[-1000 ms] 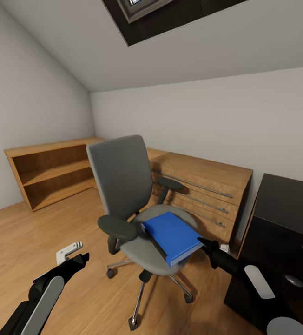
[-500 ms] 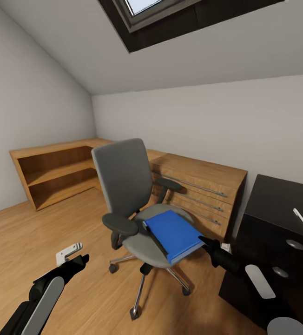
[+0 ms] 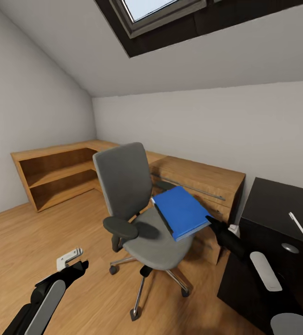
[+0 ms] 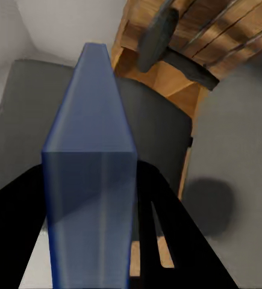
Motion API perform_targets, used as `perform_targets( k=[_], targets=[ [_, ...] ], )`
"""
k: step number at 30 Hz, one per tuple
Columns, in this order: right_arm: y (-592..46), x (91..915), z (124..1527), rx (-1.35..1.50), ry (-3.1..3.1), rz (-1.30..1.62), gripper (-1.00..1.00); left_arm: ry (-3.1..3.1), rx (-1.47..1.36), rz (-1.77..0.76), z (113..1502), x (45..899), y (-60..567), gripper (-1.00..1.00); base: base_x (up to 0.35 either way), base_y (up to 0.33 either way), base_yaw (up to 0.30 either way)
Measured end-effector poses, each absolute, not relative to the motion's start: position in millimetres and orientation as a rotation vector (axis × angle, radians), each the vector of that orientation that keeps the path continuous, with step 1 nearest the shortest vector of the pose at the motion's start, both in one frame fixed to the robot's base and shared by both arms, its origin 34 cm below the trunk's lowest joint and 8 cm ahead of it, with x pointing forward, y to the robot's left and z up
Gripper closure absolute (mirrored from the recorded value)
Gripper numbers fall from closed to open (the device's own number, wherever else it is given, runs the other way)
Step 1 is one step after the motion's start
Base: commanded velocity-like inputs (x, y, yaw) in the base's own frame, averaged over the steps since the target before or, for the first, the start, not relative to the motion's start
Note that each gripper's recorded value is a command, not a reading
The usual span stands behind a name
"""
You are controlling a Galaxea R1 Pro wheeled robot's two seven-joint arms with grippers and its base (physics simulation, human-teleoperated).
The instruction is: In the bedroom, organize the workspace by keeping the computer under the desk, ensuring the monitor is on the desk, placing the keyboard on the desk next to the monitor, placing the mouse on the desk next to the keyboard, moving the folder from the swivel chair onto the desk next to the mouse, stacking the notebook on top of the folder with the pen on top of the notebook, and positioning the swivel chair next to the desk.
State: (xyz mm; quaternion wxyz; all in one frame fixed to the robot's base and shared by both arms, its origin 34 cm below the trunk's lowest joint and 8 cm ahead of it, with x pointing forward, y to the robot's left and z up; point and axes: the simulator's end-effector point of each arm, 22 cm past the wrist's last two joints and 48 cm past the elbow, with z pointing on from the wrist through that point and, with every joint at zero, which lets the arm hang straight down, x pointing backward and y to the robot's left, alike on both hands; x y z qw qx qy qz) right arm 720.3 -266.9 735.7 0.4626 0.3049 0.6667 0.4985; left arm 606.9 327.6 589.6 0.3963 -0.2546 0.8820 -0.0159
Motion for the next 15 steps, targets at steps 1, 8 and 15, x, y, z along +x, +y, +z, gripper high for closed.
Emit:
perform_targets(
  k=[1,8,15],
  targets=[
    [-267.4,721.3,745.1,0.73,1.63,1.217,1.0,2.238,-0.645,-0.038,590.4,606.9,327.5,-1.0,0.0,0.0,0.0],
    [-262.8,707.2,838.4,0.517,1.528,1.138,1.0,2.257,-0.652,-0.031,596.5,606.1,327.7,-1.0,0.0,0.0,0.0],
    [-265.6,697.1,903.8,0.438,1.478,1.037,1.0,2.407,-0.711,0.044,539.9,571.5,337.9,-1.0,0.0,0.0,0.0]
  ],
)
